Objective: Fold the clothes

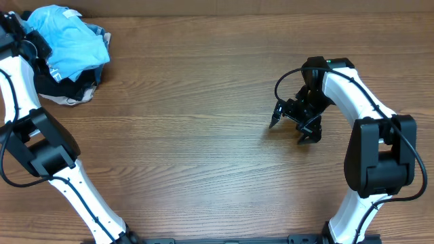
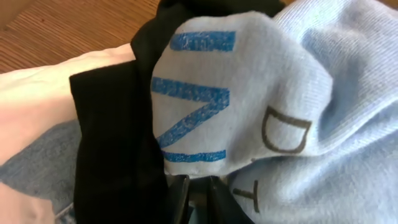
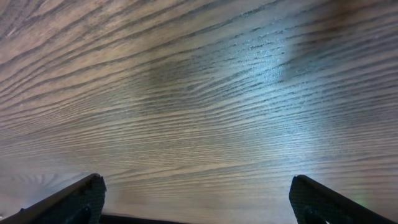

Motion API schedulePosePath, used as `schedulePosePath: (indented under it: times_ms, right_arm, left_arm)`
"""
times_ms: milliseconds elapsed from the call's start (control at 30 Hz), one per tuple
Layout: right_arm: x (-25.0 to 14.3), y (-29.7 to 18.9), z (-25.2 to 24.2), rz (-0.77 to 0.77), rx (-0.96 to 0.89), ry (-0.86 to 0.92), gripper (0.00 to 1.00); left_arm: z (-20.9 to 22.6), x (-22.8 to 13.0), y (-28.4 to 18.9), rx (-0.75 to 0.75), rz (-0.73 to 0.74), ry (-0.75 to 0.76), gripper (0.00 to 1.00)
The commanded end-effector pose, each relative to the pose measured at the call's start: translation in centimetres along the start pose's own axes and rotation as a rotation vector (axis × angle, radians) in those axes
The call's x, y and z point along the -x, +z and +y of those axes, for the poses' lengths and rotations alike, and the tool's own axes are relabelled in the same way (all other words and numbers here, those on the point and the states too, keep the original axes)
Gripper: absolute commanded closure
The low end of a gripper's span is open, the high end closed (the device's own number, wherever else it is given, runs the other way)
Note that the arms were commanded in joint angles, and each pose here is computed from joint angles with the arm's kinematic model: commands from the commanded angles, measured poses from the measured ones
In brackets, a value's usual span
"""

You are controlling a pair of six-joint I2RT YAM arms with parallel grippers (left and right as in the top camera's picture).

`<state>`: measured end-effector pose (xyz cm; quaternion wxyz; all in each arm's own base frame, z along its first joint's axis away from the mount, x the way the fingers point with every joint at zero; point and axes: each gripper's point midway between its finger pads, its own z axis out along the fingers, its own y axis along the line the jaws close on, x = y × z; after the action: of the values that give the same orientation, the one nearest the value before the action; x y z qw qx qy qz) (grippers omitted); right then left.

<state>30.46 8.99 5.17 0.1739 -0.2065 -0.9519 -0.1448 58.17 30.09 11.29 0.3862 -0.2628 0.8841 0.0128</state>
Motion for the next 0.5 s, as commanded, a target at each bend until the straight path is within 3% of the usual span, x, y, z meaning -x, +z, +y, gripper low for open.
schedulePosePath:
  times_ms: [0,133,200,233,267,467]
  right_arm:
    - [0.5,-0.4,0.3,-0.017,0.003,0.027,0.01]
    - [0.7,-0.8,0.5,-0.041,0.011,0.051,0.01]
    - [1.0,-1.9,0.4,-0.099,0.005,0.075,0.01]
    - [1.0,-2.6,0.5,-0.128,0.008,0.07,0.01]
    - [0.9,-3.5,0.7,-0.161,0.016,0.062,0.01]
    - [-2.2,-10.1,2.0,-0.353,0.122,-0.018,0.0]
  left_arm:
    - [-2.2,2.7,-3.8,-0.039,-0.051,0.034,0.82]
    - [-3.7,7.4,-11.1,-0.055,-0.167,0.035,0.76]
    - [-4.9,9.5,-16.3,-0.084,-0.229,-0.008,0.39]
    - [-5.6,10.1,-18.4,-0.109,-0.245,-0.015,0.12]
    - [-6.5,10.5,-20.7,-0.144,-0.261,-0.019,0.0]
    - [-11.7,9.6,-33.3,-0.372,-0.275,0.025,0.0]
